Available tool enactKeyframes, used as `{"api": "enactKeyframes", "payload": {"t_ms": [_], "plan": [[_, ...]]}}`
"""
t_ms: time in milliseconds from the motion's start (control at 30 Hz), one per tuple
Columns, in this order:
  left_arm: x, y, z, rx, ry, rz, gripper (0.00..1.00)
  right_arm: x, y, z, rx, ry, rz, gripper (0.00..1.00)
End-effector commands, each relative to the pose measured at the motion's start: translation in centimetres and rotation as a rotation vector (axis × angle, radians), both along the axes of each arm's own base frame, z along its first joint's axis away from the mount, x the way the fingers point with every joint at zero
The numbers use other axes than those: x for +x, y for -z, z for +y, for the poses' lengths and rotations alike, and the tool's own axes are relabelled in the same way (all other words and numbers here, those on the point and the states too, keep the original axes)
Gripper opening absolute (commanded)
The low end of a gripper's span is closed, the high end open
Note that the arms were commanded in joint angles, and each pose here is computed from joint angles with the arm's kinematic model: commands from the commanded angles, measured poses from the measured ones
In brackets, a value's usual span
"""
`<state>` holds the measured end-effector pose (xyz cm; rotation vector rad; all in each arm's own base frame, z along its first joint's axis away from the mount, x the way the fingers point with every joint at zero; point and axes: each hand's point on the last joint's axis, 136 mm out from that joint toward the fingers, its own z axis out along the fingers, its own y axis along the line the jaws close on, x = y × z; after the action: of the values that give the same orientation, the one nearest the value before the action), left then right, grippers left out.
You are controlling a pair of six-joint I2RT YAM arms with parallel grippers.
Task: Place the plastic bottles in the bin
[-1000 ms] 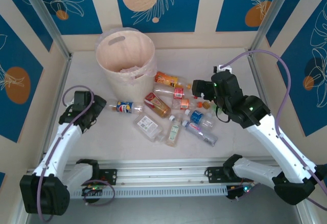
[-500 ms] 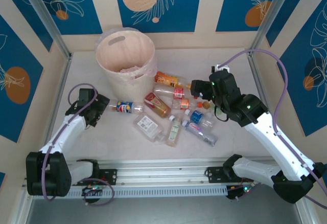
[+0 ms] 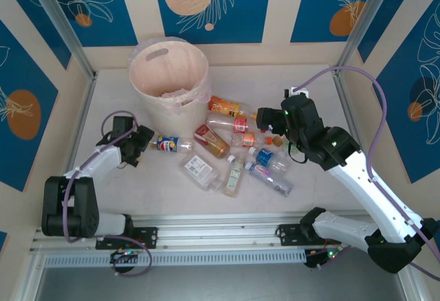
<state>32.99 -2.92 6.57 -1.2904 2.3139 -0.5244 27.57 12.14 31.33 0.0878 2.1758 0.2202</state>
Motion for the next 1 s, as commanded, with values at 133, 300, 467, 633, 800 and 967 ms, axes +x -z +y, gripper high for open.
{"api": "enactKeyframes", "payload": {"t_ms": [133,300,467,633,800,967], "plan": [[2.5,0.3,-2.0,-0.105,0.033,-0.031,0.95,-0.1,-0.2,0.1,0.033,0.007,-0.011,0.99],[2.9,0.6,-2.9,-0.1,0.053,-0.021,0.93,-0.3,-0.4,0.0,0.043,0.009,-0.014,0.99],[2.8,1.2,-3.5,-0.111,0.054,-0.011,0.9,-0.5,-0.5,0.0,0.06,0.008,-0.02,0.99],[3.0,1.6,-4.0,-0.132,0.047,-0.008,0.91,-0.6,-0.4,-0.1,0.064,0.013,-0.019,0.99],[3.0,2.4,-4.1,-0.133,0.037,0.01,0.91,-0.8,-0.4,-0.4,0.062,0.022,-0.019,0.99],[2.9,3.0,-4.0,-0.128,0.028,0.023,0.87,-1.0,-0.7,-0.7,0.063,0.029,-0.031,0.99]]}}
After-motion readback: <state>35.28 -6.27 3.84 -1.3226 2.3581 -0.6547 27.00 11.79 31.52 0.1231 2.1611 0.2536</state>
